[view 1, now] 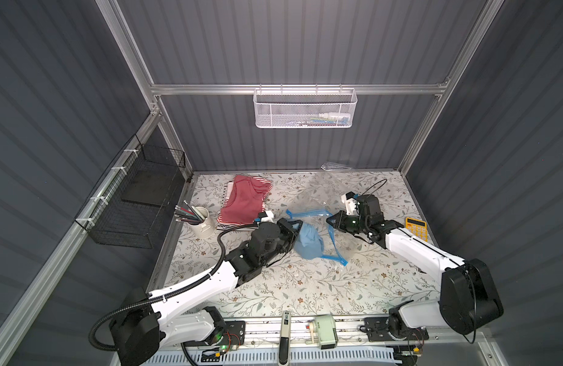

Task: Take the tank top out of the vacuum bag
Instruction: Take out the tank top from the vacuum bag, then place the tank top on the tank top.

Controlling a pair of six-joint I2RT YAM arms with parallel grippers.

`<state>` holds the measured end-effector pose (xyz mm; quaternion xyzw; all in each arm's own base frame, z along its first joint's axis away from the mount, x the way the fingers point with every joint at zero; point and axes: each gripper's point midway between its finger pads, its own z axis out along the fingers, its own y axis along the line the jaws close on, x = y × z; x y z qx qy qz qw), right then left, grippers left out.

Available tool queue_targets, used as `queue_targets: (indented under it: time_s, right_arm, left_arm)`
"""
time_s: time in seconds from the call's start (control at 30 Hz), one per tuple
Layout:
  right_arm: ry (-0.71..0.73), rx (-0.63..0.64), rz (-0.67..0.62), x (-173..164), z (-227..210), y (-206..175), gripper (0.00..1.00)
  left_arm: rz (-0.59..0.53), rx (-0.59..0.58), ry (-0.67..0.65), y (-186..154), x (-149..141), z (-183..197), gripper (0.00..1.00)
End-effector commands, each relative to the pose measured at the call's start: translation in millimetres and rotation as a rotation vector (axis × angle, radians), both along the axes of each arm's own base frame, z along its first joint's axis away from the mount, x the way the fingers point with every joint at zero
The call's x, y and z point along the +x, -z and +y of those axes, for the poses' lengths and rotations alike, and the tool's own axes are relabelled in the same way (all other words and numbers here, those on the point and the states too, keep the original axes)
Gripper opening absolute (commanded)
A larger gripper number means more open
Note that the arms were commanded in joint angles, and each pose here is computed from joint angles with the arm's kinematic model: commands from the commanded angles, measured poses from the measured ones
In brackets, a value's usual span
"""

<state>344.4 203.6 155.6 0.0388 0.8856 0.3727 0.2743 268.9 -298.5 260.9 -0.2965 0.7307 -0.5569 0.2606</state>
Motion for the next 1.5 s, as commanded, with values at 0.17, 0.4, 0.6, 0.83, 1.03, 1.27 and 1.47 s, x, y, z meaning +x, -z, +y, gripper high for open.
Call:
queue_targets:
  time_s: [0.17, 0.4, 0.6, 0.83, 1.03, 1.27, 1.47]
  right_arm:
    - [0.029, -0.002, 0.005, -10.6, -8.6, -6.2, 0.00]
    - [0.044, -0.023, 0.005, -25.8, -18.0, -1.8, 0.00]
    - [0.042, -0.022, 0.030, -38.4, -21.6, 12.2, 0.00]
    - [0.036, -0.019, 0.035, -40.5, -21.2, 17.1, 0.00]
    - [0.026, -0.015, 0.022, -36.1, -18.6, 15.1, 0.00]
    - [-0.008, 0.025, 0.024, -30.2, -8.5, 11.6, 0.00]
    - [0.003, 0.001, 0.029, -31.1, -12.6, 16.2, 0.00]
  left_arm:
    - [-0.173, 0.014, -0.017, -83.5, 32.0, 24.7, 0.00]
    - [-0.232, 0.004, -0.004, -121.5, 78.5, 44.9, 0.00]
    - [-0.263, 0.030, -0.030, -137.0, 119.5, 71.8, 0.00]
    - [-0.251, 0.042, -0.061, -130.3, 163.0, 99.8, 0.00]
    - [-0.261, 0.053, -0.065, -132.3, 196.5, 118.5, 0.00]
    - [-0.266, 0.080, -0.090, -129.2, 236.1, 146.4, 0.00]
    - [-0.269, 0.081, -0.083, -121.0, 268.1, 156.3, 0.00]
